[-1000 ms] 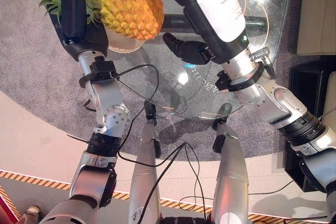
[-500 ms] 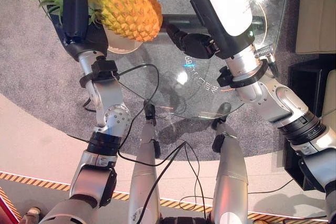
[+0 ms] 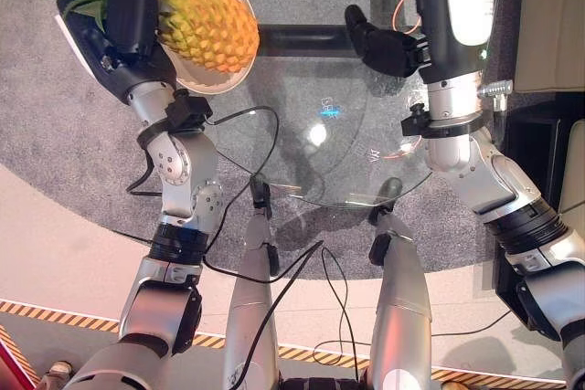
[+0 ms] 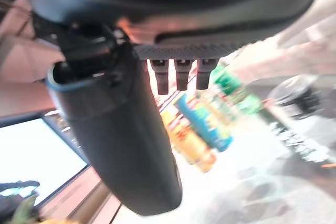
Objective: Pick up the fruit to the plate
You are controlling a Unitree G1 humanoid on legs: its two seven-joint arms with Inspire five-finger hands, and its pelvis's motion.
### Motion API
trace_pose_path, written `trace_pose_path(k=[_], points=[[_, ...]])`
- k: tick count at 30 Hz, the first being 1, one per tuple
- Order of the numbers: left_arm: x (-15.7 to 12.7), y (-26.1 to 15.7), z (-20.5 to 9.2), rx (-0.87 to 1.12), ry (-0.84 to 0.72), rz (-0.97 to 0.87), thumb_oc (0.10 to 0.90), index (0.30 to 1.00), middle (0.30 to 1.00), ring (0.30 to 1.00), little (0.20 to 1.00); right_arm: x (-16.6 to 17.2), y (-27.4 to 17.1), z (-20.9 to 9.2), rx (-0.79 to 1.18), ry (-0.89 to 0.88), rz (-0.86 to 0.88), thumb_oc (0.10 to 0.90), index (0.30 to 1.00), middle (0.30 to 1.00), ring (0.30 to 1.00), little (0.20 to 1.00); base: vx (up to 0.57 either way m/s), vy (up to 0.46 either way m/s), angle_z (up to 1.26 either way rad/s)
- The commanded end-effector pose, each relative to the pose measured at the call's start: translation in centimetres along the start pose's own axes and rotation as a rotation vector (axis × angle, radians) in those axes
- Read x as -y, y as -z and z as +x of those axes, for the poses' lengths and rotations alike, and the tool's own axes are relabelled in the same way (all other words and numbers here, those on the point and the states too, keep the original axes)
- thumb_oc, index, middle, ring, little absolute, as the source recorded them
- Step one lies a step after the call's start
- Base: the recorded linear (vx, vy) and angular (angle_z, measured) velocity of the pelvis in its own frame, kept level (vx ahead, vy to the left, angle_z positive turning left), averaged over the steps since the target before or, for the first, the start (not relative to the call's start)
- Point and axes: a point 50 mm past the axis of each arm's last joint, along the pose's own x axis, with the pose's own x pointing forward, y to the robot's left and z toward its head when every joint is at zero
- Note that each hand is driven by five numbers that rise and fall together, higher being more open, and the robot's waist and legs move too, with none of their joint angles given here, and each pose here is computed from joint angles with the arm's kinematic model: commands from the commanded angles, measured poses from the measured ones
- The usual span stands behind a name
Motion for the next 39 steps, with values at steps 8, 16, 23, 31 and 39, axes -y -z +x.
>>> trace_pose_path(k=[8, 16, 23, 31, 39], points=[[1.7, -6.3, 3.9, 0.476, -0.024, 0.026, 0.100, 0.300, 0.300, 0.300, 0.200, 3.9, 2.7, 1.1, -0.175, 0.410, 0.023, 0.800, 0.900, 0.900, 0.900, 0.900, 0.00, 0.007, -0.01], [1.1, -5.8, 4.4, 0.517, -0.082, 0.116, 0.100, 0.300, 0.300, 0.300, 0.200, 4.8, 7.4, -1.9, -0.507, 0.557, 0.094, 0.800, 0.900, 0.900, 0.900, 0.900, 0.00, 0.002, 0.00], [0.4, -5.7, 5.9, 0.535, -0.148, 0.213, 0.100, 0.300, 0.300, 0.300, 0.200, 5.0, 11.2, -5.0, -0.795, 0.651, 0.152, 0.800, 0.900, 0.900, 0.900, 0.900, 0.00, 0.013, -0.04], [0.4, -5.5, 7.5, 0.516, -0.155, 0.283, 0.100, 0.300, 0.300, 0.300, 0.200, 4.9, 15.1, -9.6, -1.099, 0.630, 0.131, 0.800, 0.900, 0.900, 0.900, 0.900, 0.00, 0.005, -0.03], [0.4, -5.3, 8.7, 0.474, -0.155, 0.312, 0.100, 0.300, 0.300, 0.300, 0.200, 5.0, 17.4, -14.8, -1.350, 0.510, 0.084, 0.800, 0.900, 0.900, 0.900, 0.900, 0.00, 0.000, 0.00]])
